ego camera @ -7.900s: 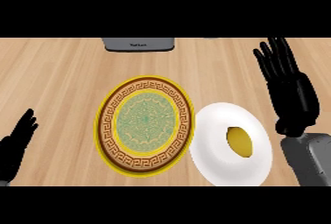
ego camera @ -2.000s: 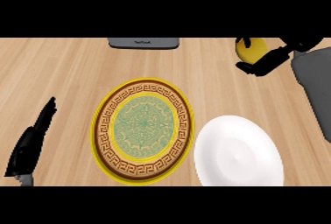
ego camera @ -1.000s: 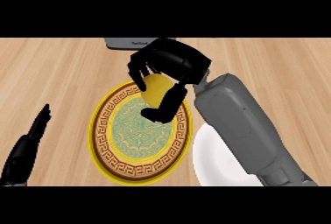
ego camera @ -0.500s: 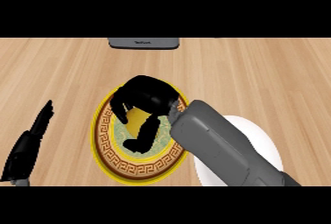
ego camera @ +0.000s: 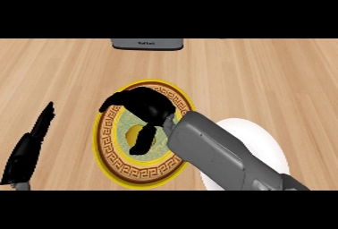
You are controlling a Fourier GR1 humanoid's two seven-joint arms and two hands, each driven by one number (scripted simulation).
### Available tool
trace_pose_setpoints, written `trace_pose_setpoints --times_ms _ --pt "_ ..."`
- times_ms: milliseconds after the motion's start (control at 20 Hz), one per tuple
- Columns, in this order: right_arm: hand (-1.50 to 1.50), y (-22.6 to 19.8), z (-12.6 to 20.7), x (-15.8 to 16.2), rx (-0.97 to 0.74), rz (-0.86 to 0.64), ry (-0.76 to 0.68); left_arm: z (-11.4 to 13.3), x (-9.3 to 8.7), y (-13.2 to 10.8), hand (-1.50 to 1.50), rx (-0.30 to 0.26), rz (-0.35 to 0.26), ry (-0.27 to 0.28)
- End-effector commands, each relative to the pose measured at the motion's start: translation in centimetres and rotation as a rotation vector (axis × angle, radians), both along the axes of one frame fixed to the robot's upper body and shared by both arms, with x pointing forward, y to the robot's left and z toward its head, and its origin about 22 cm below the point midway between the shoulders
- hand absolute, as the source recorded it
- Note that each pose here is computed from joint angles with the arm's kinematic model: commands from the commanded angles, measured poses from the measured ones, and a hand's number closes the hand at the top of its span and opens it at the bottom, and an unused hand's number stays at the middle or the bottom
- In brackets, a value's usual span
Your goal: Pick the lemon from the plate and place it in the plate
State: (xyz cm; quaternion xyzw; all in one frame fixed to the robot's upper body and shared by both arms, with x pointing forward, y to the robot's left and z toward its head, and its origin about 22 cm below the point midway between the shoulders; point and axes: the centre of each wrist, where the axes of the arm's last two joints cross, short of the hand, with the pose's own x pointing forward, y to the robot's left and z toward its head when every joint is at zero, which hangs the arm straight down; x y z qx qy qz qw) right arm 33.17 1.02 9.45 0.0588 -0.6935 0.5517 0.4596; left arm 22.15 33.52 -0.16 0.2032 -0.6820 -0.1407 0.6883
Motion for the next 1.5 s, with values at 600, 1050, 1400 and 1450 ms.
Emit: trace_pose_setpoints --times_ms 600,1050,1400,1450 --pt "-1.50 -9.1 3.2 8.0 0.551 -0.307 0.259 0.2 -0.2 1.1 0.00 -0.011 0.018 0.006" --pt "-1.50 -20.7 1.3 11.9 0.674 -0.248 0.219 0.8 1.6 -1.6 0.00 -0.005 -0.016 -0.010" --pt "-1.50 -22.1 1.6 13.2 0.620 -0.271 0.173 -0.8 0.8 -0.6 0.00 -0.006 -0.029 -0.019" --pt "-1.50 -23.5 2.0 13.3 0.613 -0.252 0.183 1.0 0.8 -0.5 0.00 0.005 -0.045 -0.023"
